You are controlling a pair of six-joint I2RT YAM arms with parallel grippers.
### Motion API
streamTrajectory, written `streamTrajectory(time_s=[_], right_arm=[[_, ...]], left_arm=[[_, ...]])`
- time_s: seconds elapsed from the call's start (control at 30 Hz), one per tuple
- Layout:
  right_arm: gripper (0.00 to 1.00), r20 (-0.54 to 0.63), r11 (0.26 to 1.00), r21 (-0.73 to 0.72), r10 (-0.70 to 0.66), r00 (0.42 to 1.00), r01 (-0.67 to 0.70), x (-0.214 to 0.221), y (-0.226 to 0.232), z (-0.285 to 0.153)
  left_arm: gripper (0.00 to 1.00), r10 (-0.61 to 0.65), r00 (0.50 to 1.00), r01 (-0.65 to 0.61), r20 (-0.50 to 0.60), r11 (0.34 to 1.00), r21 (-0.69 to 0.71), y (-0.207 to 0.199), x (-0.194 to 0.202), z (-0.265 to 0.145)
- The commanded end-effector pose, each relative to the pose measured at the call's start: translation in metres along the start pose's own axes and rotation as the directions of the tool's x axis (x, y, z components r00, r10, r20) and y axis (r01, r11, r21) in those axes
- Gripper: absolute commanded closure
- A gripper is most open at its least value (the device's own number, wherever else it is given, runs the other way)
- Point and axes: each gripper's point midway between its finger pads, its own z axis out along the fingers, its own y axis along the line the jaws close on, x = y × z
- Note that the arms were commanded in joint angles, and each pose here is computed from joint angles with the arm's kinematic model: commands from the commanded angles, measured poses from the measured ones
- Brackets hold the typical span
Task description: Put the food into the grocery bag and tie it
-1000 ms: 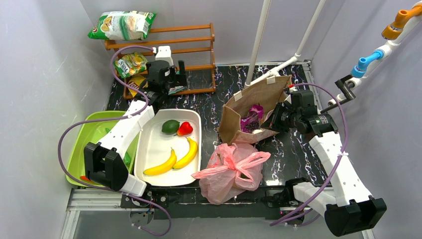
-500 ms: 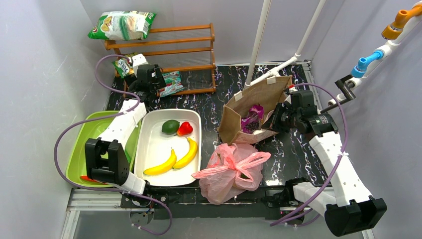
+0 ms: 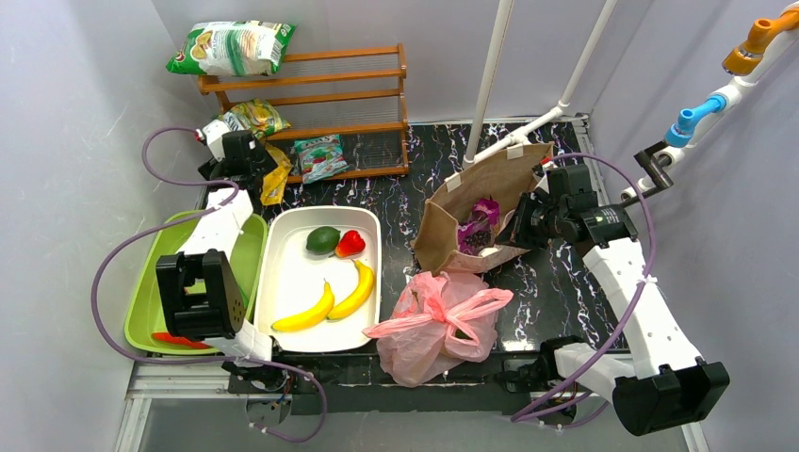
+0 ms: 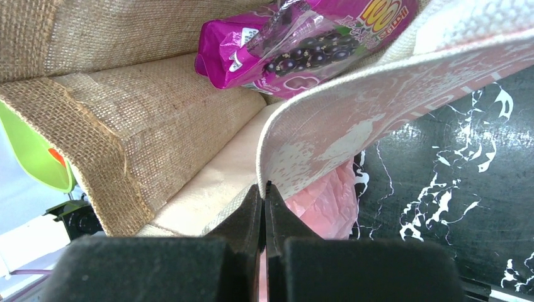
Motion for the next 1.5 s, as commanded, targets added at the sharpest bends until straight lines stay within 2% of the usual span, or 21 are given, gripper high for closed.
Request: streamTrajectory(time_s=[0.0, 0.17, 0.3, 0.7, 1.47], right_arm=[[0.99, -0.005, 0.999, -0.015, -0.032, 0.999, 0.032, -0.001, 0.006, -0.009], [0.99, 0.026, 1.0, -0.001, -0.024, 0.999, 0.024, 0.0, 0.004, -0.017], [0.99, 0.048, 1.0, 0.003, -0.012, 0.999, 0.012, 0.001, 0.002, -0.02], [0.99, 0.135, 0.999, 0.032, -0.006, 0.991, 0.002, 0.002, -0.008, -0.03], [0.99, 0.121, 0.998, 0.056, -0.018, 0.993, 0.011, -0.001, -0.012, -0.022]], left_arm=[[0.02, -0.128, 0.991, 0.125, -0.05, 0.991, -0.049, 0.01, 0.016, 0.015], [0.02, -0.188, 0.979, 0.18, -0.074, 0.978, -0.102, 0.015, 0.027, 0.032], [0.03, -0.294, 0.952, 0.286, -0.08, 0.953, -0.095, 0.015, 0.025, 0.051], [0.05, -0.333, 0.938, 0.313, -0.101, 0.934, -0.17, 0.023, 0.031, 0.084], [0.07, -0.405, 0.892, 0.376, -0.203, 0.912, -0.166, 0.009, 0.07, 0.108]])
